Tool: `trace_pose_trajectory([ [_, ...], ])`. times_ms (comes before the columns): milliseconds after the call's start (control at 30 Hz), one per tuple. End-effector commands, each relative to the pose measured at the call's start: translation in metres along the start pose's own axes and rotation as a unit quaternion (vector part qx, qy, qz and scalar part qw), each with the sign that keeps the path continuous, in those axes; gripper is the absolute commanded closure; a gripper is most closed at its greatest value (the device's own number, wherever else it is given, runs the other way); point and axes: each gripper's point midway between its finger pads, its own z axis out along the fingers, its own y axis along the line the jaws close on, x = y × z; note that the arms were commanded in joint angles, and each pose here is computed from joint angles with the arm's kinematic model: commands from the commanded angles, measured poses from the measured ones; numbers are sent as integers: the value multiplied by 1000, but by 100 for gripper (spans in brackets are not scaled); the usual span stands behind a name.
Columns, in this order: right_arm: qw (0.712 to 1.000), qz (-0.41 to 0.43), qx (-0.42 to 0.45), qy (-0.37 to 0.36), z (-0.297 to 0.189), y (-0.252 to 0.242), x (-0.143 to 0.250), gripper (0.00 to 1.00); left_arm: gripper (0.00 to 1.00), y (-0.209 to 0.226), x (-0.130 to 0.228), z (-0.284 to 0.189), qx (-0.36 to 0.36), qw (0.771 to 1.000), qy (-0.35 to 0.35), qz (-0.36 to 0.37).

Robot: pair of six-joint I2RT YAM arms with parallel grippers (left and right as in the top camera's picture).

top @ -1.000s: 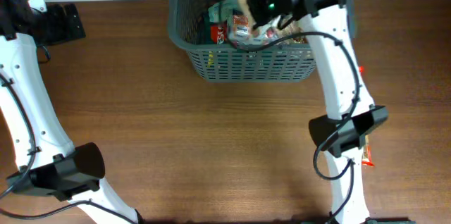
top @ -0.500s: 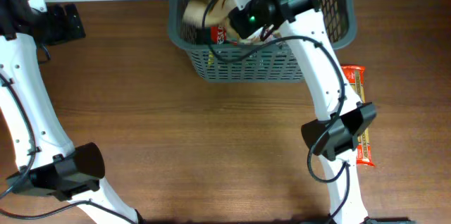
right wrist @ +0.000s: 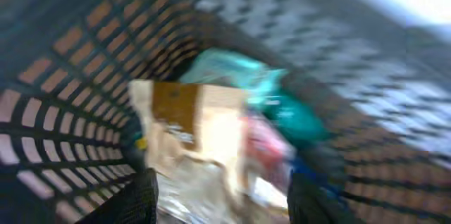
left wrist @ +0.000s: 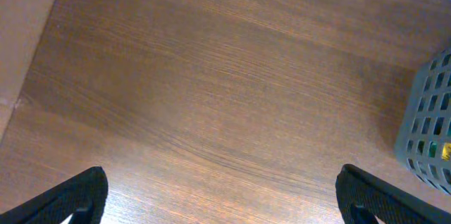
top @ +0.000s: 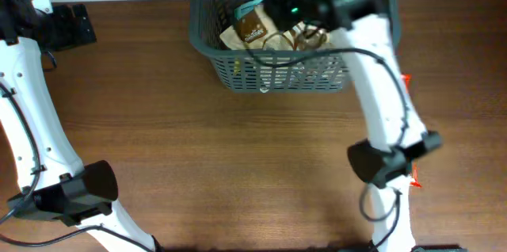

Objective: Pack container
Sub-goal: 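Lift the rice bag with the right gripper and drop it into the basket, then withdraw the right gripper toward the spaghetti pack, then lower the right gripper onto the San Remo spaghetti pack and grasp it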

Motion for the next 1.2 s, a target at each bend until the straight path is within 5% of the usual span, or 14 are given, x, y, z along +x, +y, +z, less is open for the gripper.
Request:
trace_pose_trajectory([
  [0, 993, 28, 95, -69, -102, -49, -16, 44, 1, 3, 1, 2, -5, 1000, 3, -8],
  [267, 964, 162, 190, -86, -207, -141, 47, 44, 1, 3, 1, 2, -5, 1000, 3, -8],
  [500, 935, 272, 222, -55, -229, -169, 151, 39, 1, 3, 1, 2, -5, 1000, 3, -8],
  [700, 917, 304, 238, 96, -195, -153, 245, 35, 1, 3, 1, 2, -5, 1000, 3, -8],
  [867, 909, 316, 204, 181, -140, -143, 305, 1, 1, 3, 1, 2, -5, 1000, 3, -8],
  [1167, 890, 316, 112, 310, -43, -118, 392, 1, 1, 3, 1, 2, -5, 1000, 3, -8],
])
